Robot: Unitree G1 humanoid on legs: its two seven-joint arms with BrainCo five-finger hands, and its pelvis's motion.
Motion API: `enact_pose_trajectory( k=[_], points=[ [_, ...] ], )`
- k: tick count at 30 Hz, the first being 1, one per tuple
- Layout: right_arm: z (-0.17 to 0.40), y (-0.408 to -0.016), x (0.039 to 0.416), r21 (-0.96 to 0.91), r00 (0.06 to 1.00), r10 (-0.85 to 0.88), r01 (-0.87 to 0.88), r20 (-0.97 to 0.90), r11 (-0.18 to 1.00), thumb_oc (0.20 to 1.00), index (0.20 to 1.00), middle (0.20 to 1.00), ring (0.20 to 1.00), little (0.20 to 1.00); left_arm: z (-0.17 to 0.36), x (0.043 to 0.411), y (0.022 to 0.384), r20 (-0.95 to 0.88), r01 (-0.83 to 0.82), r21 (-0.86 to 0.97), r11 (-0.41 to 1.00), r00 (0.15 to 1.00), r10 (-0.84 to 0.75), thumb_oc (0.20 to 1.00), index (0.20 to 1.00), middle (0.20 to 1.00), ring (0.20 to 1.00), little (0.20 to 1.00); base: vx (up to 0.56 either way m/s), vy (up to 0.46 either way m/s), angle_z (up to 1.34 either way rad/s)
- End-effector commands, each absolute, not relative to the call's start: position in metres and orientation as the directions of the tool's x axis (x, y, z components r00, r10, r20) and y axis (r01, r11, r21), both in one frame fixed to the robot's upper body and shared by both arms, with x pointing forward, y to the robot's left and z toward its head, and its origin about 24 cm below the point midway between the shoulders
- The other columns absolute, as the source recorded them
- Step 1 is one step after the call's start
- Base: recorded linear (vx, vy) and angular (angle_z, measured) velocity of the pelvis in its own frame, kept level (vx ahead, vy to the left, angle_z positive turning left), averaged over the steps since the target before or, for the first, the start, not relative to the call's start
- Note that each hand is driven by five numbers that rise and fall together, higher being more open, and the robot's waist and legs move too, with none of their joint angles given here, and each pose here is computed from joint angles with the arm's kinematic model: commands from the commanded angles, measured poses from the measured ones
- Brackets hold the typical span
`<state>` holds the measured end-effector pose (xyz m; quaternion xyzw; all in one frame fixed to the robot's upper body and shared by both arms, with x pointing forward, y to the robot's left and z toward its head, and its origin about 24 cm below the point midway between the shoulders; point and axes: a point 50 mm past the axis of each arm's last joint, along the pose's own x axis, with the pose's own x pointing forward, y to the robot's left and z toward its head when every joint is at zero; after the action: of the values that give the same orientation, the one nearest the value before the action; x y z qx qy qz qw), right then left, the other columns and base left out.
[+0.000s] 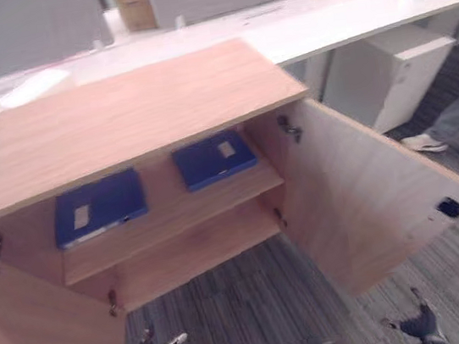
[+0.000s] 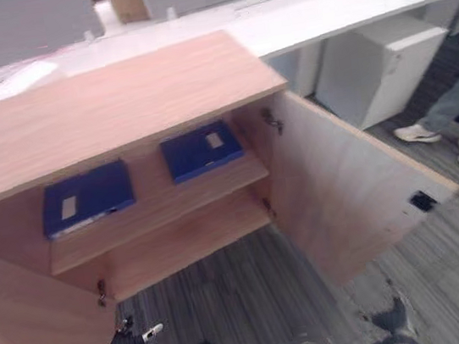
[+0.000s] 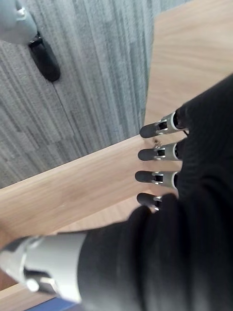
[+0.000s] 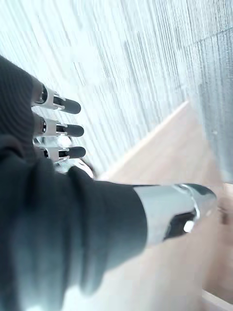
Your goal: Put the empty folder in the office cabinet
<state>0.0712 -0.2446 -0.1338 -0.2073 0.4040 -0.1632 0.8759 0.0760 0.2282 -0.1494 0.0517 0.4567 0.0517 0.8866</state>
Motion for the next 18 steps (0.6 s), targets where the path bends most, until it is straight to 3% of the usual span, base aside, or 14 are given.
enact_pose_trajectory(
  k=[1, 6, 9, 18],
  points=[
    [-0.109, -0.263, 0.122, -0.514, 0.673, -0.592, 0.351, -0.443, 0.783, 1.000, 1.000, 1.000, 1.000, 1.000, -0.139, 0.080, 0.256, -0.767, -0.092, 0.210, 0.973, 0.602, 0.222, 1.000, 1.000, 1.000, 1.000, 1.000, -0.04, -0.121, -0.56],
    [-0.103, -0.272, 0.140, -0.503, 0.631, -0.664, 0.454, -0.401, 0.736, 1.000, 1.000, 1.000, 1.000, 1.000, -0.139, 0.084, 0.254, -0.765, -0.078, 0.217, 0.973, 0.606, 0.219, 1.000, 1.000, 1.000, 1.000, 1.000, -0.05, -0.153, -0.22],
    [-0.090, -0.296, 0.170, -0.457, 0.601, -0.701, 0.536, -0.385, 0.710, 1.000, 1.000, 1.000, 1.000, 1.000, -0.139, 0.090, 0.254, -0.768, -0.044, 0.217, 0.975, 0.608, 0.199, 1.000, 1.000, 1.000, 1.000, 1.000, -0.05, -0.203, 0.15],
    [-0.038, -0.392, 0.187, -0.448, 0.460, -0.809, 0.675, -0.365, 0.586, 1.000, 1.000, 1.000, 1.000, 1.000, -0.139, 0.098, 0.258, -0.795, 0.044, 0.212, 0.976, 0.589, 0.146, 1.000, 1.000, 1.000, 1.000, 1.000, -0.02, -0.100, 0.24]
  ],
)
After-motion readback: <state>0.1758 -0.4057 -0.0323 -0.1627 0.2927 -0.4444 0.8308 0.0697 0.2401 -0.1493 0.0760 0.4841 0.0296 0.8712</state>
